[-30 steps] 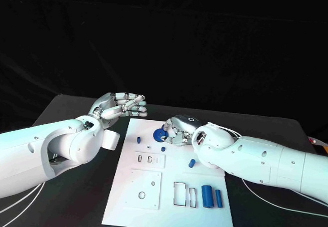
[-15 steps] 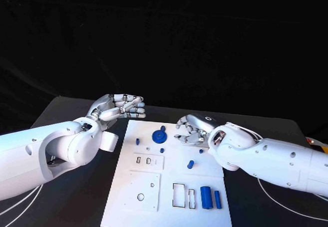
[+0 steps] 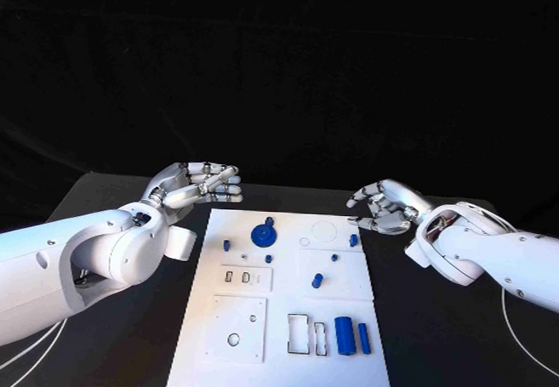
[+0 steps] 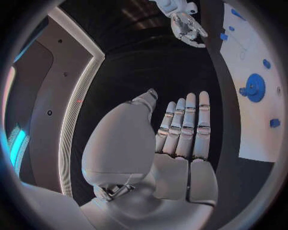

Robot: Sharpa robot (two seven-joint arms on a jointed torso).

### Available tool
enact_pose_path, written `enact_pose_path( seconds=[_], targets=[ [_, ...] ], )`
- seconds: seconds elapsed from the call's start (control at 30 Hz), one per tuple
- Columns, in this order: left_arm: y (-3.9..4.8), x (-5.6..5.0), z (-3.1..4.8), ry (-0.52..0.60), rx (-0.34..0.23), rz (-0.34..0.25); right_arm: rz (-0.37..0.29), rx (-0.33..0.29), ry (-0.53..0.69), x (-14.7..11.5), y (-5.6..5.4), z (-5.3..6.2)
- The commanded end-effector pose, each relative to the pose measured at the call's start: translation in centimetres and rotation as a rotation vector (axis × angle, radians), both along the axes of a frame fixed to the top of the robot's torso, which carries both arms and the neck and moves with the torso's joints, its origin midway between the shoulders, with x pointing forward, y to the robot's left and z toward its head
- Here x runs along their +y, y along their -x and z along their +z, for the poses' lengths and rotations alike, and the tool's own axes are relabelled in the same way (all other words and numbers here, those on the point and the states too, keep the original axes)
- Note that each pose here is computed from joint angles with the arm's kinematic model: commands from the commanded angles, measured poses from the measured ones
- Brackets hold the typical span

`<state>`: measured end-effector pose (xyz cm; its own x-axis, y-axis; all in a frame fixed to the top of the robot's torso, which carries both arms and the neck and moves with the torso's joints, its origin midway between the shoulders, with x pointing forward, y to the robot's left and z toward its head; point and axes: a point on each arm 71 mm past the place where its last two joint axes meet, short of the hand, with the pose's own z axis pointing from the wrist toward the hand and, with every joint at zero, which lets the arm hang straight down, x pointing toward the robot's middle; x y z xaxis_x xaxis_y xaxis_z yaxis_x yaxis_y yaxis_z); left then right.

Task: Assemble the parts on the task board

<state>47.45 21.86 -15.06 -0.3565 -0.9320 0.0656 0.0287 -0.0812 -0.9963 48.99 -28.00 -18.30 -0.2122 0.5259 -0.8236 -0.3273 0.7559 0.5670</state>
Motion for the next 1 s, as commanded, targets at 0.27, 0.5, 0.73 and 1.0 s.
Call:
enact_pose_path(
  seconds=[0.27, 0.5, 0.73, 1.0],
  targets=[
    [-0.02, -0.1, 0.07, 0.012, -0.006, -0.016, 0.014, 0.056, 0.004, -1.9, 0.5, -2.5],
    [-0.04, -0.1, 0.05, 0.012, -0.006, -0.015, 0.009, 0.076, 0.034, -1.7, 0.5, -3.8],
    [-0.03, 0.0, 0.05, 0.011, -0.006, -0.014, 0.004, 0.087, 0.05, -1.4, 0.4, -4.6],
    [-0.01, 0.1, 0.05, 0.01, -0.006, -0.011, 0.016, 0.102, 0.061, -0.7, 0.4, -5.4]
  ],
)
